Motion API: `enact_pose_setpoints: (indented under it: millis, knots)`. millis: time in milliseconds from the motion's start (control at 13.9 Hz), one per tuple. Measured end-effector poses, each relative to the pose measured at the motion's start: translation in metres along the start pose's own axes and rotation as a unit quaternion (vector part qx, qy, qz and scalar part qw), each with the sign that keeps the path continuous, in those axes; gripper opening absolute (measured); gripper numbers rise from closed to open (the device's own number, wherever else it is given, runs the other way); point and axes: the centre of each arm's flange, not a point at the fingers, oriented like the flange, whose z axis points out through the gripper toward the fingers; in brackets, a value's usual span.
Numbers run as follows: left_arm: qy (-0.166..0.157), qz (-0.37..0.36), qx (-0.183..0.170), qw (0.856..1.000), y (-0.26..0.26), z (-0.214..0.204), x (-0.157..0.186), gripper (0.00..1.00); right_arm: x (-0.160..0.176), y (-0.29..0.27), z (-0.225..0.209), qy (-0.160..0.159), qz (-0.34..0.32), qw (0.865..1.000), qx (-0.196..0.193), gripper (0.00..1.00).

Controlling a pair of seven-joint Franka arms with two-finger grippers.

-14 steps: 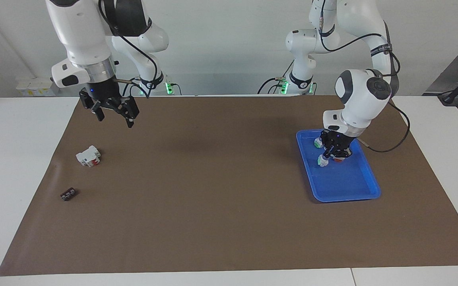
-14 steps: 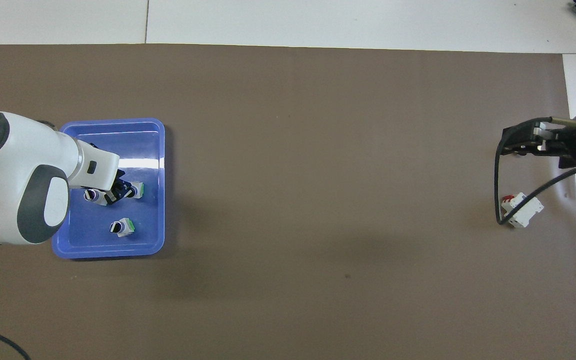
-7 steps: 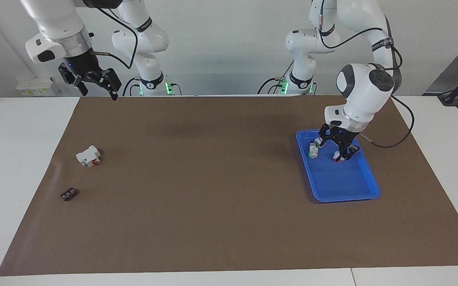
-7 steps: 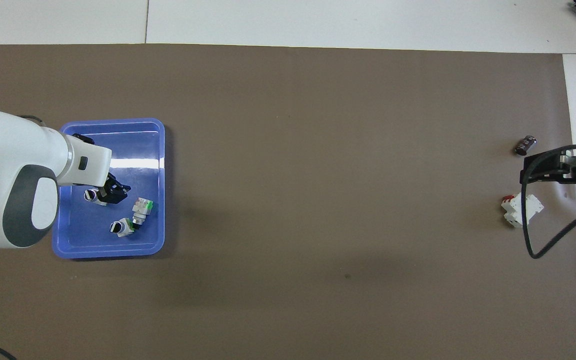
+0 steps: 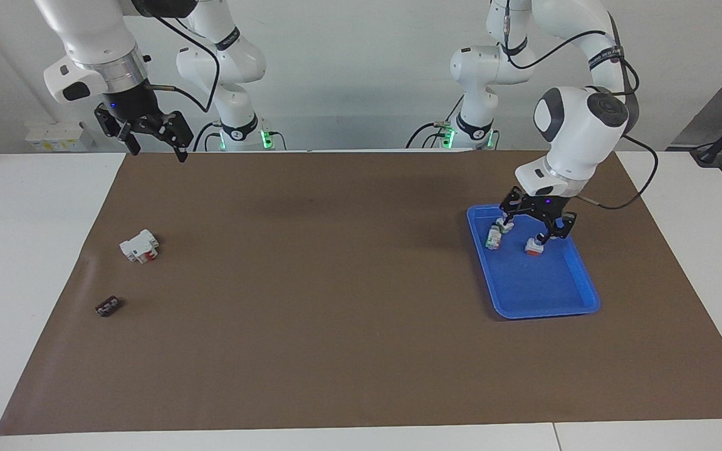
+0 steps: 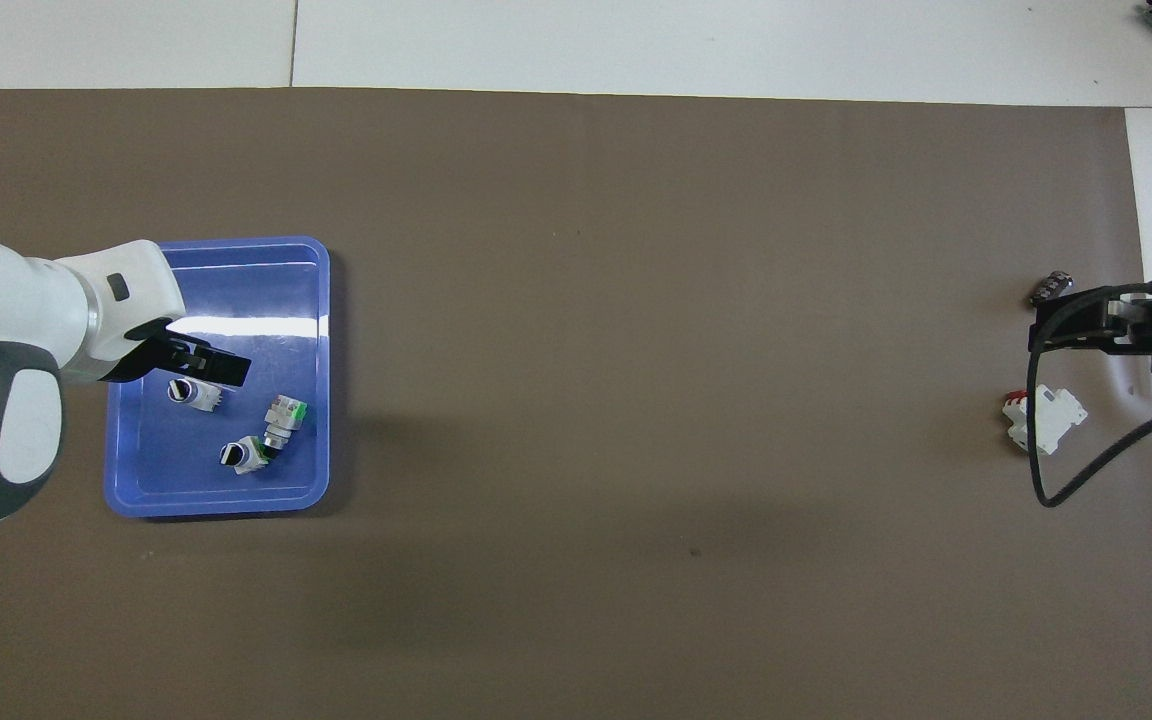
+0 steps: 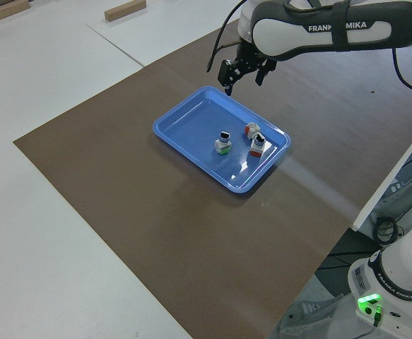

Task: Turn and place switch with both arms

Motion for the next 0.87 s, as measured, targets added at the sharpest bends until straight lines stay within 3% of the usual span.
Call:
enact_pose_setpoints:
  millis: [216, 577, 866]
  knots:
    - [0.010, -0.061, 0.000, 0.998, -0.001, -0.058, -0.002, 1.00, -0.001, 0.000, 0.002, -0.002, -0.001, 1.000, -0.001, 1.00]
    - [0.007, -0.071, -0.001, 0.997, -0.009, -0.155, 0.015, 1.00, -0.002, 0.001, 0.001, -0.001, 0.000, 1.000, 0.000, 1.00]
    - [-0.007, -0.071, 0.006, 0.997, -0.014, -0.186, 0.032, 1.00, -0.002, 0.001, 0.001, -0.002, 0.000, 1.000, 0.000, 1.00]
